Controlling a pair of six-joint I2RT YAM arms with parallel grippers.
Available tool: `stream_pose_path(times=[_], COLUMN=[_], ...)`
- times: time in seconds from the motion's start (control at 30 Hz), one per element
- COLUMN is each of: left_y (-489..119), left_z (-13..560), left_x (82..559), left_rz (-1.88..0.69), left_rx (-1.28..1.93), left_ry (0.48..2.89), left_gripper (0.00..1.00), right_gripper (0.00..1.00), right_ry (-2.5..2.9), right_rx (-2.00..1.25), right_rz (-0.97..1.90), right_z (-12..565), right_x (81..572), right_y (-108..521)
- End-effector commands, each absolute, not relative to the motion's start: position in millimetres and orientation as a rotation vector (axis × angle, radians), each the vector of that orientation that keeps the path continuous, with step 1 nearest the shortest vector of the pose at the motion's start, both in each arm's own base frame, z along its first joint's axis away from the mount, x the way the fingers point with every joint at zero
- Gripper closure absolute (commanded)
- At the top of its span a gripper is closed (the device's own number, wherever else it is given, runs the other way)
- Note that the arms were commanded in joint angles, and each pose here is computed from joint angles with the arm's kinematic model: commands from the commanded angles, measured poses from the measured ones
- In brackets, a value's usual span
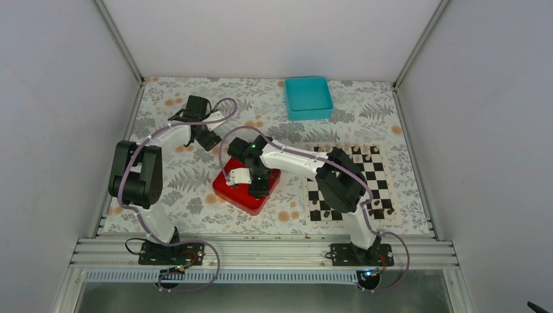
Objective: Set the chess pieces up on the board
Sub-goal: Pick up the chess piece from the storage box.
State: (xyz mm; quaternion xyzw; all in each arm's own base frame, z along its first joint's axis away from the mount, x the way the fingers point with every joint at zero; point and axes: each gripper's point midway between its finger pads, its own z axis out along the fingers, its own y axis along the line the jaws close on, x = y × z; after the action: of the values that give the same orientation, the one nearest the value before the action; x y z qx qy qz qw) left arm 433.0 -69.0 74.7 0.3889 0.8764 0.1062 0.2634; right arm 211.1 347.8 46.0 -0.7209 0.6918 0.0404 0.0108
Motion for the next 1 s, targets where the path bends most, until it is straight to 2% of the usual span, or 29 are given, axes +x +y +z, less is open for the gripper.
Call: stream_pose_path(times=[0.0,0.2,0.43,0.73,0.97], left_y=[-70.9,-70.6,-72.2,-77.3,-77.9], left_z=[83.8,81.8,80.5,79.3,77.5], left_x=[434.2,434.0,432.6,427.8,426.2], left_rz=[0.263,0.263,0.249,0.202,0.196], left_rx=[1.026,1.029,1.037,1.055,1.059], left_ry=[2.345,2.35,2.353,2.353,2.352], left_gripper=[0.0,0.0,0.0,0.0,0.0], right_gripper=[0.42,0.49,0.69,0.73,0.85], right_ry=[2.15,2.139,2.146,2.153,2.145], right_rx=[-2.288,-2.28,-2.289,-2.309,-2.312], right_rz=[0.164,0.162,0.167,0.163,0.167], right_z=[36.8,31.8,28.8,29.8,31.1], right_x=[201.6,202.9,200.4,197.2,197.5], right_y=[356.0,358.2,357.0,352.0,352.1])
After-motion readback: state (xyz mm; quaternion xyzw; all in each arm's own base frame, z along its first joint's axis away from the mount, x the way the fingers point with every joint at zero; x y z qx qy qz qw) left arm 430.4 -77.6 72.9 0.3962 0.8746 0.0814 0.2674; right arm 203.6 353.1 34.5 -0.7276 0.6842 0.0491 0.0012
